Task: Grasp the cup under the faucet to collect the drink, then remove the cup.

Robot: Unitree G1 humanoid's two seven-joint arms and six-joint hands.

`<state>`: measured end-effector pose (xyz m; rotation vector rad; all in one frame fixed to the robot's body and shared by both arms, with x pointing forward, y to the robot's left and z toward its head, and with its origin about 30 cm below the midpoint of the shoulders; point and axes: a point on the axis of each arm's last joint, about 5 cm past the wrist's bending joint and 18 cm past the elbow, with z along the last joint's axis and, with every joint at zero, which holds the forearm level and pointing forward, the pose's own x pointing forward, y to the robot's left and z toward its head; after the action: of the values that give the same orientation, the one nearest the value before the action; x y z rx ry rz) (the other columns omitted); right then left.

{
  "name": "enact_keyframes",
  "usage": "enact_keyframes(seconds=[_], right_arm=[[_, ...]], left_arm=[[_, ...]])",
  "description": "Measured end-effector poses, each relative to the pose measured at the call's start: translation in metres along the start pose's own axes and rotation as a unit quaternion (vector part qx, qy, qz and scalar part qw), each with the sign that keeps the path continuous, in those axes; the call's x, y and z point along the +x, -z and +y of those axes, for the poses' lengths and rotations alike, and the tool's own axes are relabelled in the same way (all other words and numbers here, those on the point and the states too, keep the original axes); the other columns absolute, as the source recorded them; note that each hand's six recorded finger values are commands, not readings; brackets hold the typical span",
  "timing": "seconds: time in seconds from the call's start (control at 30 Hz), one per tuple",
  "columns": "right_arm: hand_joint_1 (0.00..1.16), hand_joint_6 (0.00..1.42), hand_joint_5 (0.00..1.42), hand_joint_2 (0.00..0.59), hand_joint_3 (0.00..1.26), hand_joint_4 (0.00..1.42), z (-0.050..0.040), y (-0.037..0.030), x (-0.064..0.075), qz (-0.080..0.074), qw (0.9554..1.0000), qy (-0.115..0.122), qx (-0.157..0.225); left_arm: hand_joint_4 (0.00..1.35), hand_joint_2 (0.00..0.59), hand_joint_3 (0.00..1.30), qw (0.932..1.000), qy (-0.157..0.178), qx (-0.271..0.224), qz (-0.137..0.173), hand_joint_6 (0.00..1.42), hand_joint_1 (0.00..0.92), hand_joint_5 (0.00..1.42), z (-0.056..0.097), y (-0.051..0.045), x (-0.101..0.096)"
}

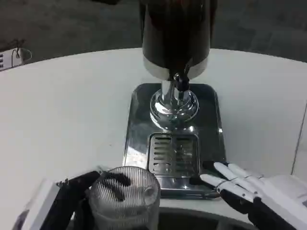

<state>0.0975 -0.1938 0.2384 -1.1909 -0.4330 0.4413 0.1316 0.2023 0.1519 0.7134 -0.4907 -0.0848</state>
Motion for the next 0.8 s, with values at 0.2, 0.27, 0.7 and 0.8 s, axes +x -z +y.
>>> enact_keyframes(seconds=[0.2,0.27,0.7,0.8], right_arm=[[0.41,0.05,0.0,0.49,0.13,0.0,0.0002,0.0002,-0.0006,0.001,1.0,-0.001,0.002],[0.41,0.05,0.0,0.49,0.13,0.0,0.0003,0.0002,-0.0008,0.002,1.0,-0.001,0.002],[0.41,0.05,0.0,0.49,0.13,0.0,0.0001,0.0001,-0.0032,0.007,1.0,-0.003,0.003],[0.41,0.05,0.0,0.49,0.13,0.0,-0.0007,-0.0005,-0.0049,0.009,1.0,-0.001,0.004]], left_arm=[[1.11,0.0,1.03,1.0,0.0,0.0,0.0,1.29,0.458,1.22,0.0002,0.0001,-0.0001],[1.11,0.0,1.03,1.0,0.0,0.001,0.001,1.29,0.458,1.22,0.0003,-0.0001,-0.0006],[1.11,0.0,1.03,1.0,-0.002,0.001,-0.001,1.29,0.458,1.22,0.0009,-0.0022,-0.0018],[1.11,0.0,1.03,1.0,-0.002,0.001,-0.002,1.29,0.458,1.22,0.0009,-0.0023,-0.0015]])
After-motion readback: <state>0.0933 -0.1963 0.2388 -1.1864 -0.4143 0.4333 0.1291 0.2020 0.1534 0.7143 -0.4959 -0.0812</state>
